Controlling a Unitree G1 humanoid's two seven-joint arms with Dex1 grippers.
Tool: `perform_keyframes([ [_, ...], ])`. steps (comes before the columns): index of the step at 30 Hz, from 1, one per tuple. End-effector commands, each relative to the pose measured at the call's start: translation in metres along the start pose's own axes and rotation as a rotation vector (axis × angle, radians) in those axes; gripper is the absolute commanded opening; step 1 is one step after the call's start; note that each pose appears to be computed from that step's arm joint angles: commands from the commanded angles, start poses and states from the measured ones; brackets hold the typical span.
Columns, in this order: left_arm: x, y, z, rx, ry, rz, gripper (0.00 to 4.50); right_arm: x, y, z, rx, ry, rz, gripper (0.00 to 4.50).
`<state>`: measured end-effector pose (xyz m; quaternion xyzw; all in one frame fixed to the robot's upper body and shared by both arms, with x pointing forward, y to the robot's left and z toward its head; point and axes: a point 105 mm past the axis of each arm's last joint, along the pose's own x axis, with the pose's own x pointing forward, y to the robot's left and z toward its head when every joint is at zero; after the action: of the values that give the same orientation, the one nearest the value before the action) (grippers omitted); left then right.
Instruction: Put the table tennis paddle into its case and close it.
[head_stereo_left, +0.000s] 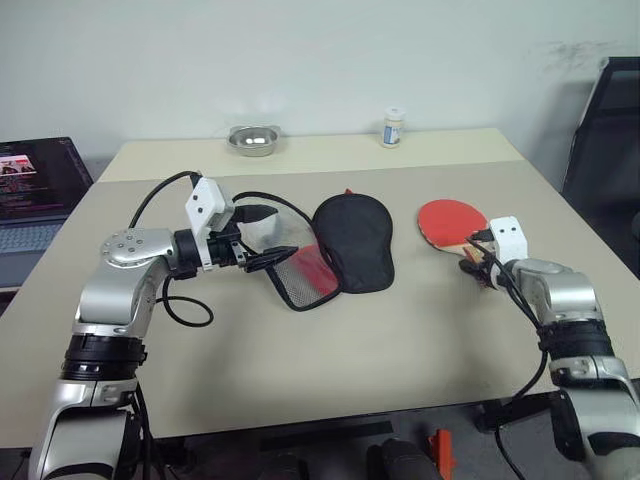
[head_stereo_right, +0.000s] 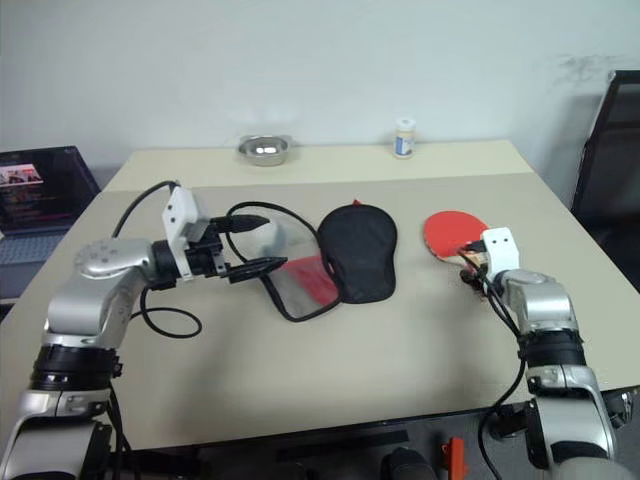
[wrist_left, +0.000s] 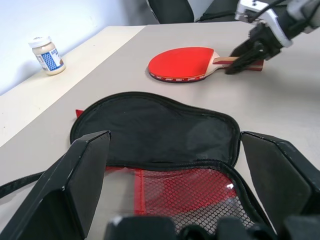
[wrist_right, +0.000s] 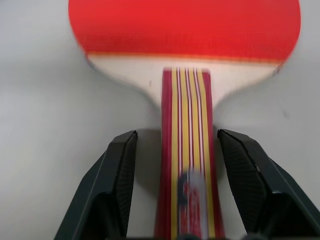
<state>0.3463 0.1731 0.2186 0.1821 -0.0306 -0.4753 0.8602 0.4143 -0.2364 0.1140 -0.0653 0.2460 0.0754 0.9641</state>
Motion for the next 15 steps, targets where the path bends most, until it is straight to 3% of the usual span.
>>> perform_keyframes([
  [1,-0.006,0.004,0.014,0.063,-0.015,0.015,4.5,0.007,-0.003,0.014,-0.004,-0.036,-0.009,2.79],
  [6,-0.009,0.005,0.013,0.065,-0.006,0.027,4.5,0.012,-0.01,0.005,0.018,0.008,-0.028,2.79],
  [9,-0.013,0.007,0.011,0.064,0.002,0.039,4.5,0.013,-0.012,0.001,0.034,0.024,-0.04,2.21],
  [13,-0.02,0.01,0.009,0.038,0.013,0.051,4.5,0.014,-0.014,0.004,0.091,0.004,-0.06,1.12],
  [15,-0.025,0.01,0.008,0.027,0.022,0.042,4.5,0.013,-0.014,0.013,0.12,-0.029,-0.062,1.11],
])
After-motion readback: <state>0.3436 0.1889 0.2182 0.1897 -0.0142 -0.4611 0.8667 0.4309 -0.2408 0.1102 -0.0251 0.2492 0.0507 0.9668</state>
